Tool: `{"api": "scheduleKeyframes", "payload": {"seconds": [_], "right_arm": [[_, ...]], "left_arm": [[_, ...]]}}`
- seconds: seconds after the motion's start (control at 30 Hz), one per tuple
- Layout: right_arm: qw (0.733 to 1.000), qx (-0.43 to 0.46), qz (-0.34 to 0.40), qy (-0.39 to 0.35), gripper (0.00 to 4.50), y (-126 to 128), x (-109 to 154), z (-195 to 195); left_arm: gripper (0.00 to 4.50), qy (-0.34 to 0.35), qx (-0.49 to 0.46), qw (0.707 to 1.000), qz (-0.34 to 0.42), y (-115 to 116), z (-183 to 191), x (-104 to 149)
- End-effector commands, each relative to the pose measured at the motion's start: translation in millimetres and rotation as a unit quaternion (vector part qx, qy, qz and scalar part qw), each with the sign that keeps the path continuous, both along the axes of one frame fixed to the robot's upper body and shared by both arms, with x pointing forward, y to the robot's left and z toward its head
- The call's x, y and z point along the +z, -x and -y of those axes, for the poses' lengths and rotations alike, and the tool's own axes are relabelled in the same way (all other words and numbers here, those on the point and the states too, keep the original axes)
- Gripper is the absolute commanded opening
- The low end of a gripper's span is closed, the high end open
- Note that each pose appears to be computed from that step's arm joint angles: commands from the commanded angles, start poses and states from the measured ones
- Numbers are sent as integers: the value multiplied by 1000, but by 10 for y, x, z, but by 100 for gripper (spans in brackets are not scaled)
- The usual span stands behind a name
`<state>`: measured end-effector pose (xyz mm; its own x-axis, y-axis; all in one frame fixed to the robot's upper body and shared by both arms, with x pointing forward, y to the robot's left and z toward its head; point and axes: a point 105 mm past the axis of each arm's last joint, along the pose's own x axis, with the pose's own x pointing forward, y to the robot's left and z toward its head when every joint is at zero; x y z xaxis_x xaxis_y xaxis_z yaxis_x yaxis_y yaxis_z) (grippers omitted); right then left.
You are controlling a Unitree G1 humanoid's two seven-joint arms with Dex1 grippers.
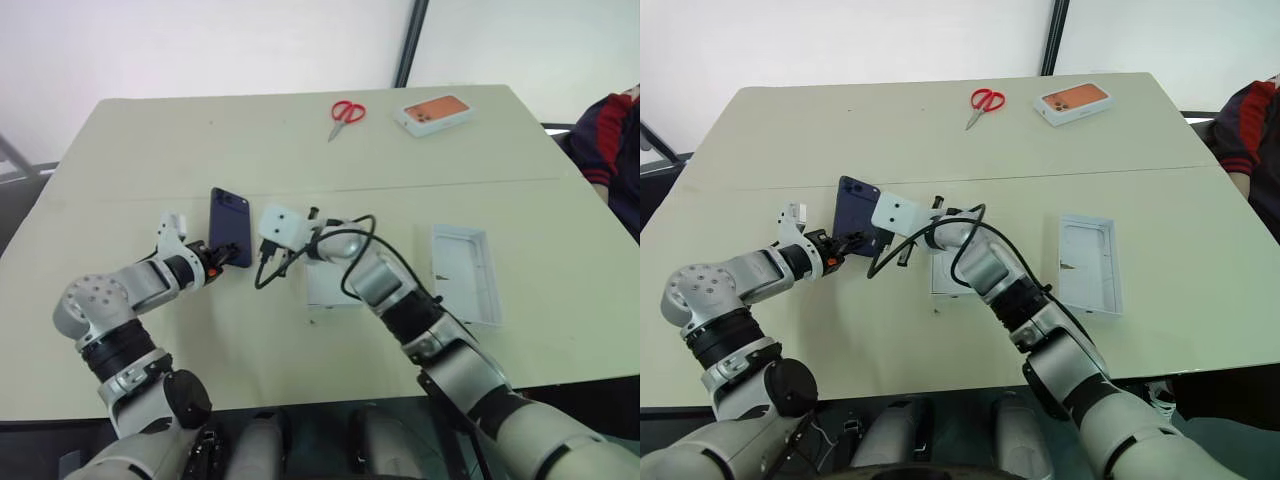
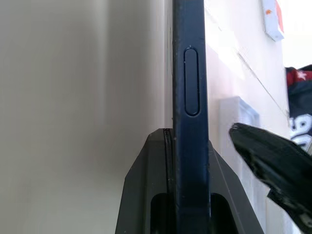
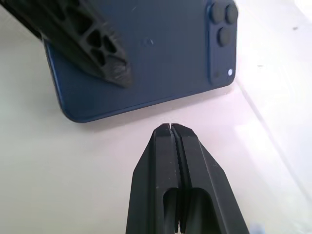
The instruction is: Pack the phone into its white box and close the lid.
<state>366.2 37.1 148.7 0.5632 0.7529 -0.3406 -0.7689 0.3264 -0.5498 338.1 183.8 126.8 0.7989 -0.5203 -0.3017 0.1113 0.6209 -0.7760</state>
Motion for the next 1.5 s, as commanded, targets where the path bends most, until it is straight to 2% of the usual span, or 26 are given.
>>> {"api": "scheduleKeyframes", "payload": {"seconds": [0.03, 0.2, 0.37, 0.47, 0.6, 0.97, 1.5], "right_arm": [[1000, 0, 19, -24, 0, 94, 268, 207], [999, -26, 19, -9, 0, 185, 360, 808], [997, -66, 18, 30, 0, 214, 369, 1365], [995, -81, 14, 48, 0, 231, 334, 1542], [994, -94, 13, 53, 0, 219, 323, 1601], [994, -97, 11, 52, 0, 203, 304, 1588], [993, -105, 15, 49, 0, 176, 301, 1593]], "left_arm": [[4, 21, -26, 997, 73, 81, 149, 279], [4, 66, -93, 988, 102, 249, 740, 355], [4, 99, -131, 985, 59, 401, 1266, 256], [4, 102, -141, 984, 22, 433, 1421, 166], [4, 95, -147, 985, -6, 445, 1477, 96], [4, 89, -205, 974, -26, 495, 1636, 112], [4, 87, -193, 975, -62, 471, 1607, 116]]}}
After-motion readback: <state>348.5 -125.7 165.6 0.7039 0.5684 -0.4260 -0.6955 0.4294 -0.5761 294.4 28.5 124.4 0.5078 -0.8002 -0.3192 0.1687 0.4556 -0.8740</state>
